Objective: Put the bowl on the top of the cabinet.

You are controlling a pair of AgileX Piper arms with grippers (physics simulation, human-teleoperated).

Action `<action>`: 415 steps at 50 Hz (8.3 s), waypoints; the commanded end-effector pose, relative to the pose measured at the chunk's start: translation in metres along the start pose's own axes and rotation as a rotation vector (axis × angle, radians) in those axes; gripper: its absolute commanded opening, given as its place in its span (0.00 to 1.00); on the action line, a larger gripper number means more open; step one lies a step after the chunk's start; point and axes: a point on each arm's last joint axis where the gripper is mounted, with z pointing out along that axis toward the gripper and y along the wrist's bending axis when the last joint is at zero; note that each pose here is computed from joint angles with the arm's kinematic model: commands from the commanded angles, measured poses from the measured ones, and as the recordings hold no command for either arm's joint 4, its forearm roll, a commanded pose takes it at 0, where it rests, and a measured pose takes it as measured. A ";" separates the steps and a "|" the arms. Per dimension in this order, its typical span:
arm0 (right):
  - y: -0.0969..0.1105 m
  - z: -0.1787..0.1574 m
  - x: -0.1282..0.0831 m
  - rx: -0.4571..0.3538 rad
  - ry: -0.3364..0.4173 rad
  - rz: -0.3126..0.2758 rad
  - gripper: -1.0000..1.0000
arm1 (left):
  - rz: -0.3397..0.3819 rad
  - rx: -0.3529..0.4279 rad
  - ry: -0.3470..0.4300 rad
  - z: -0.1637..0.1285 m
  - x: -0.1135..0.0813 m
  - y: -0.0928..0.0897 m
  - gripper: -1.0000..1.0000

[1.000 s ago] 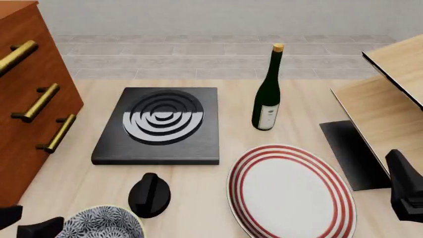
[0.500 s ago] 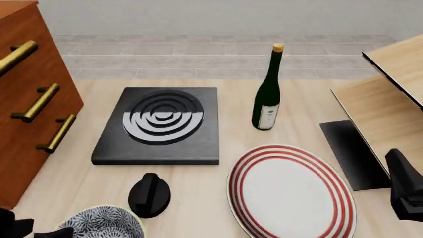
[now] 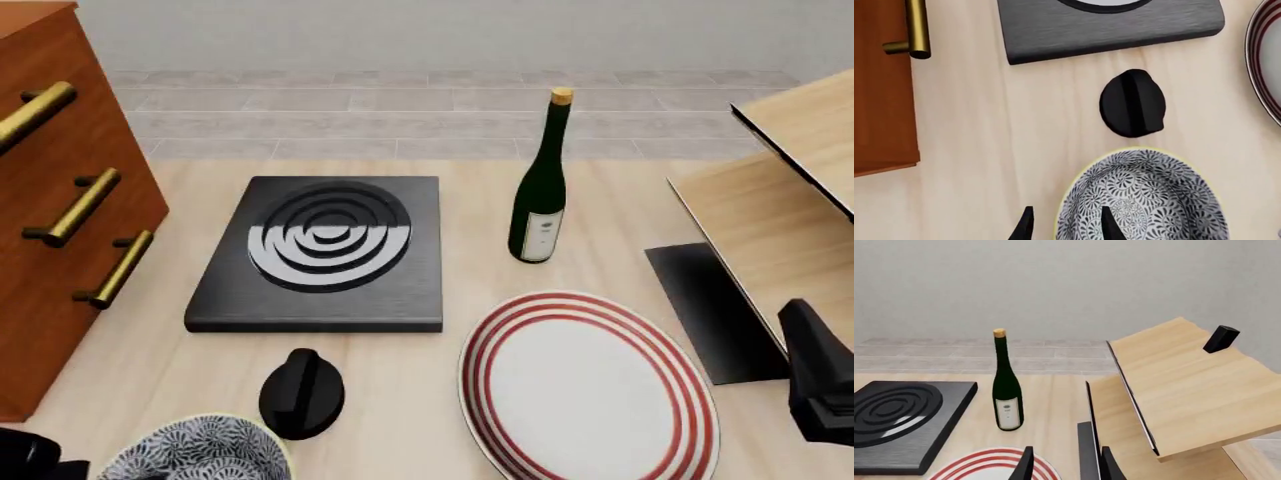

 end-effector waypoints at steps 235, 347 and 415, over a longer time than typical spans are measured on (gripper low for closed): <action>0.000 -0.002 0.000 0.008 -0.009 -0.002 1.00 | -0.508 -0.072 -0.226 -0.115 -0.310 -0.002 0.00; 0.000 -0.002 0.000 0.006 -0.005 0.008 1.00 | -1.018 -0.483 -0.385 -0.167 -0.332 0.132 0.00; 0.000 -0.002 0.000 0.004 -0.004 -0.001 1.00 | -1.179 -0.624 -0.342 -0.157 -0.309 0.195 0.00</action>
